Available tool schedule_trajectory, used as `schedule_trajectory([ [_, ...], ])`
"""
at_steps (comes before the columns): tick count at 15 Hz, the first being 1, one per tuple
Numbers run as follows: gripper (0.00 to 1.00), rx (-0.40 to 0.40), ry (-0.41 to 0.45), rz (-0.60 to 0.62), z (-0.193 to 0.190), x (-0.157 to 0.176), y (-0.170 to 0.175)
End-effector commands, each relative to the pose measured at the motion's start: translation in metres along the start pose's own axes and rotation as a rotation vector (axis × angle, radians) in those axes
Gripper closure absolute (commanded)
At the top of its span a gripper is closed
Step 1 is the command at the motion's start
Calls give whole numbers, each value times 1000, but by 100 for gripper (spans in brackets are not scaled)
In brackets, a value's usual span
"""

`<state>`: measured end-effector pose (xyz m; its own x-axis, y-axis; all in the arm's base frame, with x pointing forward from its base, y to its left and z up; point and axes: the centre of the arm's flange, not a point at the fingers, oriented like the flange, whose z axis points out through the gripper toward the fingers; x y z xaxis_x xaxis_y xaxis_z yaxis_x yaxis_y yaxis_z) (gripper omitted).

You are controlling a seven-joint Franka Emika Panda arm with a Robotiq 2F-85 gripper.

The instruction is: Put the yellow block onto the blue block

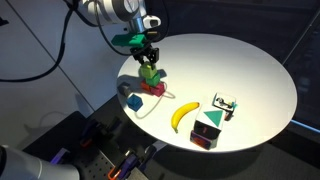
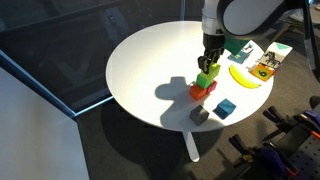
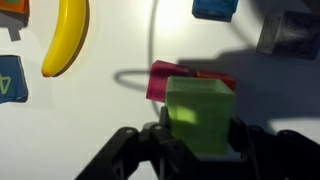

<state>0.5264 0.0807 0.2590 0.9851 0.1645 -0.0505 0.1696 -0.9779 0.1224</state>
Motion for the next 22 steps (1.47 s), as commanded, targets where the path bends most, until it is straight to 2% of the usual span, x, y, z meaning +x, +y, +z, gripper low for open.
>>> schedule_trajectory([
  [1, 71, -15, -13, -56, -3, -37, -6],
  [12, 71, -7, -97, -117, 18, -101, -29],
  [18, 71, -3, -137, -107, 39, -116, -32],
  [22, 71, -11, -115, -73, 45, -119, -33],
])
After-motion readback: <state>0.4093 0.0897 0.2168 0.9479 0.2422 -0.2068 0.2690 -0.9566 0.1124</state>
